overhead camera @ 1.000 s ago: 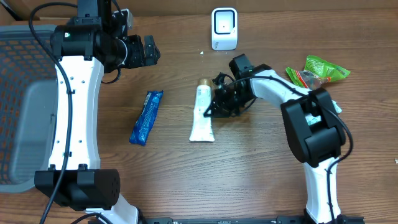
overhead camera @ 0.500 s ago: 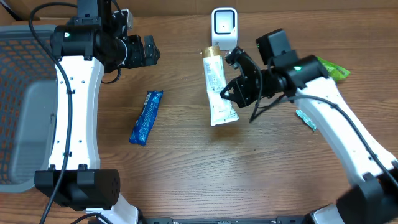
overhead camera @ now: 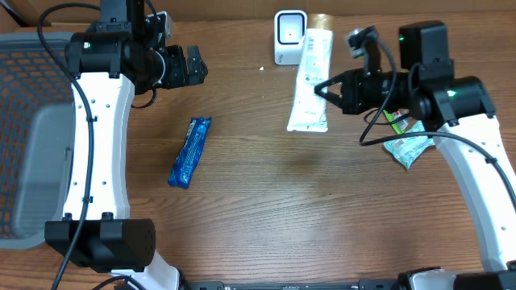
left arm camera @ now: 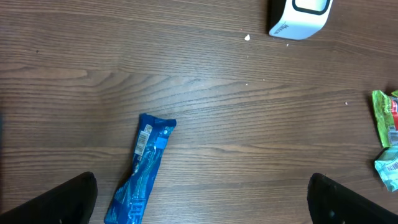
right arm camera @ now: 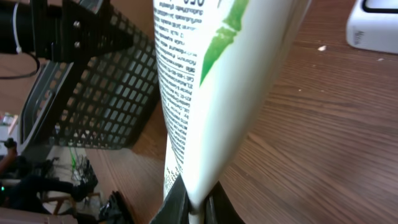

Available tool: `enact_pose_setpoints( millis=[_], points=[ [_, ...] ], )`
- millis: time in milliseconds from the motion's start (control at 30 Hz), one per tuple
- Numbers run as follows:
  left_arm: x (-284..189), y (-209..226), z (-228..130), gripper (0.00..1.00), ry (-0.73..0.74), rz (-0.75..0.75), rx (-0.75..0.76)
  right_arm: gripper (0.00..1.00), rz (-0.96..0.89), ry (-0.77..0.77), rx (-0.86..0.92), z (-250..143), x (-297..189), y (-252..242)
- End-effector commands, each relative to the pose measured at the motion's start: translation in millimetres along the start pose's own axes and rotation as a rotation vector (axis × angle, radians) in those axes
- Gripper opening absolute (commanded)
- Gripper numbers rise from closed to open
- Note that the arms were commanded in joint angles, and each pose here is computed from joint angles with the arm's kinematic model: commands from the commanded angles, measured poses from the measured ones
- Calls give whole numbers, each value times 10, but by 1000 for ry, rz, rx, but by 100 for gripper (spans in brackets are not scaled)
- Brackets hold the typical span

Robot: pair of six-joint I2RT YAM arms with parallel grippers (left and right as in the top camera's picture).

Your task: Scan the item barcode

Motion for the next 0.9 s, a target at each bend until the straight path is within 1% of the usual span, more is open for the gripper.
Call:
enact_pose_setpoints(
  millis=[0, 233, 267, 367, 400, 567, 667, 767, 800, 867],
  points=[
    [34, -25, -7, 100, 11, -8, -10, 4, 26, -43, -27, 68, -117, 158],
    [34, -25, -6, 100, 10, -8, -9, 4, -144, -16, -29, 57, 54, -10],
    [34, -25, -6, 100, 10, -8, -9, 4, -218, -7, -34, 63, 154, -107],
    [34, -25, -6, 99, 10, -8, -9, 4, -311, -8, -45, 94, 280, -262],
    [34, -25, -6, 100, 10, -8, -9, 4, -381, -14, -54, 120, 364, -377],
    [34, -25, -6, 100, 10, -8, -9, 4, -601, -105, -95, 300, 534, -754],
    [34, -24, -7, 100, 11, -8, -10, 4, -776, -176, -120, 415, 621, -1042],
    [34, -25, -6, 100, 10, -8, -9, 4, -930, -207, -211, 504, 666, -1225],
    [34, -25, -6, 100, 10, -8, -9, 4, -994, -233, -270, 569, 711, -1259],
    [34, -25, -6, 100, 10, -8, -9, 4, -1067, -248, -393, 661, 788, -1231]
  ],
)
Point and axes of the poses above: each gripper's point midway between its finger pads, its own x axis out along the fingers, its own y axis along the line the jaws close on, z = x × y, the point moved 8 cm from there along -x, back along the fingers, and after that the axes turned 7 degrees about -x, right-handed, at the moved point
